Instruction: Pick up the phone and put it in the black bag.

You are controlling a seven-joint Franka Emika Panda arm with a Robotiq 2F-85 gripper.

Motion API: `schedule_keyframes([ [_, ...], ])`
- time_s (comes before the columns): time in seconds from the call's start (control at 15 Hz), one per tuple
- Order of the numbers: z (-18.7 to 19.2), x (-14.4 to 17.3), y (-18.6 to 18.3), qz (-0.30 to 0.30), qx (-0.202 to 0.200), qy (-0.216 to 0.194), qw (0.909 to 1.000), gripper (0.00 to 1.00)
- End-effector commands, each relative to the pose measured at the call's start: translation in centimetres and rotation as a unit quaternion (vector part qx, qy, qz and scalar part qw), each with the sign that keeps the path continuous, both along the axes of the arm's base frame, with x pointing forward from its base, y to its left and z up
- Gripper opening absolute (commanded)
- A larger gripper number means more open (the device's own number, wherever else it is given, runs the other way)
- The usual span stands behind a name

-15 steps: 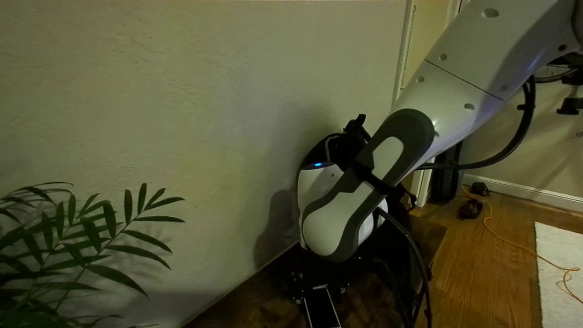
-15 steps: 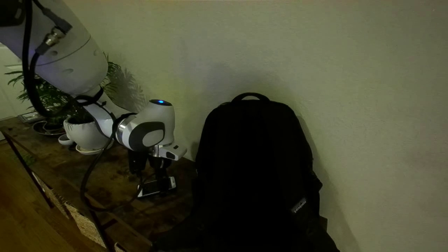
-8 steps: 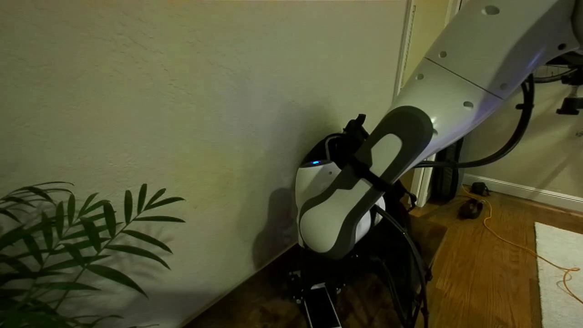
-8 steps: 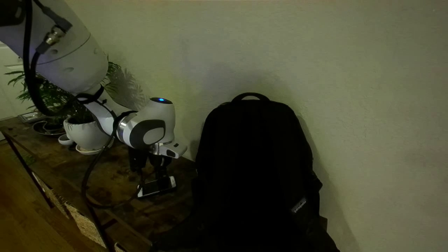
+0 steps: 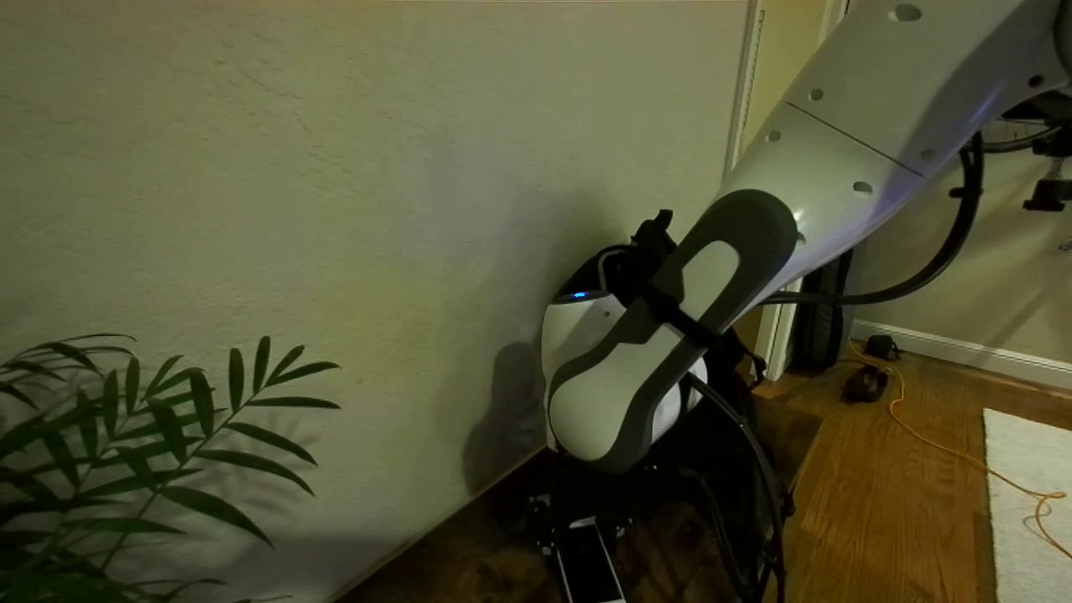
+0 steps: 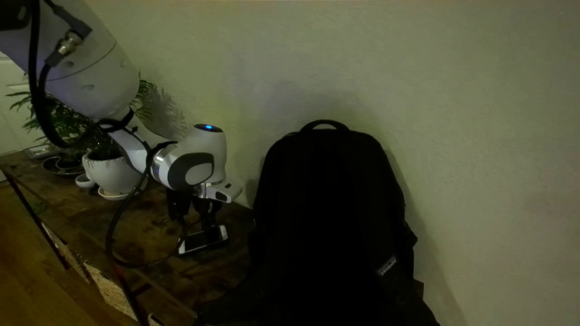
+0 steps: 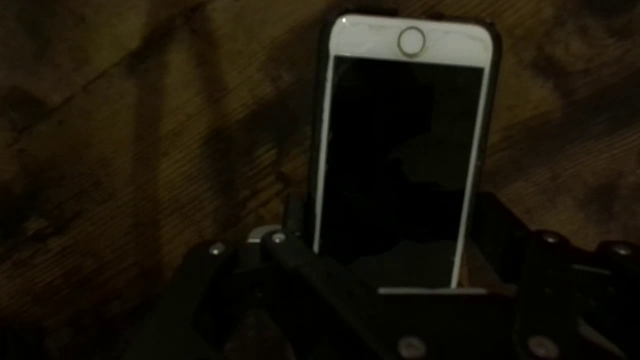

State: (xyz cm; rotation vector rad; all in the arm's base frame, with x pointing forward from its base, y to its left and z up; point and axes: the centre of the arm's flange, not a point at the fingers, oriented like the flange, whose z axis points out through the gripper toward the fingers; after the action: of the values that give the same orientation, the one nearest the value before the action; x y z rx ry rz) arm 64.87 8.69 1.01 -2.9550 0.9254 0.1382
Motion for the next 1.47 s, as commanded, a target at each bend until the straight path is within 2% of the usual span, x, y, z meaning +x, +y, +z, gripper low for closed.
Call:
schedule_keyframes([
  [0.0,3.7,-1.4,0.2,0.002,0.006,-0.005,1.0,0.57],
  [0.53,8.4,-1.1,0.7,0.013,0.003,-0.029,0.9995,0.57],
  [0.8,11.1,-0.7,0.4,0.019,-0.012,-0.045,0.9987,0.57],
  [1.4,18.0,1.7,-2.1,0.047,-0.091,-0.097,0.99,0.57],
])
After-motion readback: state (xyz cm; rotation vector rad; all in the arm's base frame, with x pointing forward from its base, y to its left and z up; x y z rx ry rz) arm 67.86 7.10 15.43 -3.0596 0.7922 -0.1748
